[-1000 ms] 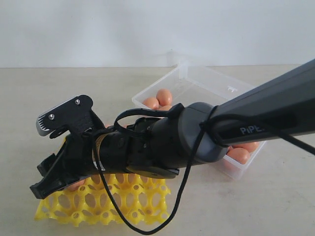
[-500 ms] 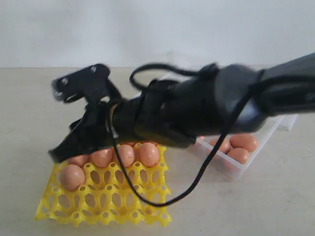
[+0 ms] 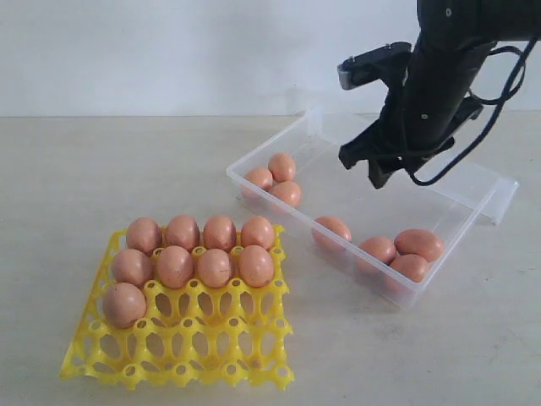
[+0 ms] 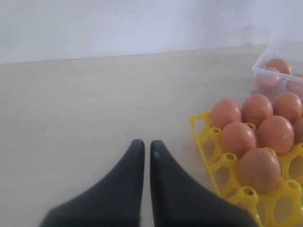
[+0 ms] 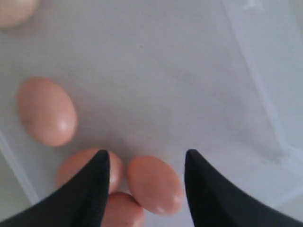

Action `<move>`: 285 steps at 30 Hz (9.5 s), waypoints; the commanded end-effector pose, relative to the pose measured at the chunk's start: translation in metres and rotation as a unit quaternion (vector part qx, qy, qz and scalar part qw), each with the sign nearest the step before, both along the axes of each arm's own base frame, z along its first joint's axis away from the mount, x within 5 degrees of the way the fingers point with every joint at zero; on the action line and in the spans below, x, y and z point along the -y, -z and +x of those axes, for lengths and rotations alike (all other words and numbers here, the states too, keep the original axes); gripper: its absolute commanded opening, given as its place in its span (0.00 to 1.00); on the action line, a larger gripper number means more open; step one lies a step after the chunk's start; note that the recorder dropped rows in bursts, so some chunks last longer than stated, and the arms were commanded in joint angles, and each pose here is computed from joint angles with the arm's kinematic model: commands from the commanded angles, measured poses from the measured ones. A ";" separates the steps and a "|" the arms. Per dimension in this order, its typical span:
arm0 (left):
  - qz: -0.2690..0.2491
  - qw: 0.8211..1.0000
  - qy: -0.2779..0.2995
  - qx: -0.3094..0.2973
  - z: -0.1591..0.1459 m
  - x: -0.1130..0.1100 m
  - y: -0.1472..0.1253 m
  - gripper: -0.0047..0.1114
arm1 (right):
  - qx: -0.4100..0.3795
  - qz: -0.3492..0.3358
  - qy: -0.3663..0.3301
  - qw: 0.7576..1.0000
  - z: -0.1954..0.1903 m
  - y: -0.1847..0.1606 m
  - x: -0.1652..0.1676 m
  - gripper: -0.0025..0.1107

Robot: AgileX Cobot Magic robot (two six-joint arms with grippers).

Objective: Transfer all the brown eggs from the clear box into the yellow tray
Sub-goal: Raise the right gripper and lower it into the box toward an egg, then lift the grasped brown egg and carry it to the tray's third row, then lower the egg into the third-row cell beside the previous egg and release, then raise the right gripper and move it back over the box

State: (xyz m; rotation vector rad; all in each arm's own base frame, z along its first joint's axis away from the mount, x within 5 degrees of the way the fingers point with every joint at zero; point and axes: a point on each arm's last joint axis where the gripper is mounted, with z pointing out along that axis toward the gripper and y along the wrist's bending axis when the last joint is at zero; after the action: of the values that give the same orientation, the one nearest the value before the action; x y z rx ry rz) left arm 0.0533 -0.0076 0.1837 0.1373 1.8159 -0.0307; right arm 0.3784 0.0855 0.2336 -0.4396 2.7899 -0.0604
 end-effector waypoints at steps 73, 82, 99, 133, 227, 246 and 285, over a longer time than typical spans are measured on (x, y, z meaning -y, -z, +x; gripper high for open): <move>0.001 1.000 0.002 0.002 0.000 0.000 0.001 0.08 | 0.457 0.181 0.152 0.858 -0.064 -0.011 0.031 0.02; 0.001 1.000 0.002 0.002 0.000 0.000 0.001 0.08 | 0.451 0.302 0.115 0.832 -0.126 -0.033 0.026 0.02; 0.001 1.000 0.002 0.002 0.000 0.000 0.001 0.08 | 0.300 0.449 -0.404 0.739 -0.189 -0.009 -0.093 0.02; 0.001 1.000 0.002 0.002 0.000 0.000 0.001 0.08 | 0.230 0.367 -0.340 0.835 -0.090 0.082 -0.180 0.02; 0.001 1.000 0.002 0.002 0.000 0.000 0.001 0.08 | 0.476 -0.294 0.232 0.796 -0.075 -0.072 0.027 0.06; 0.001 1.000 0.002 0.002 0.000 0.000 0.001 0.08 | 0.280 0.041 0.124 0.951 -0.043 -0.021 0.077 0.05; 0.001 1.000 0.002 0.002 0.000 0.000 0.001 0.08 | -0.016 0.072 -0.153 0.985 0.031 -0.057 -0.003 0.06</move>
State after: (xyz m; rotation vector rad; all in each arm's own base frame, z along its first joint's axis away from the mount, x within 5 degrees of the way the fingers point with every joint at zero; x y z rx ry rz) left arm 0.0533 -0.0076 0.1837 0.1373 1.8159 -0.0307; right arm 0.4141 0.0748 0.2878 -0.6415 2.7411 0.2538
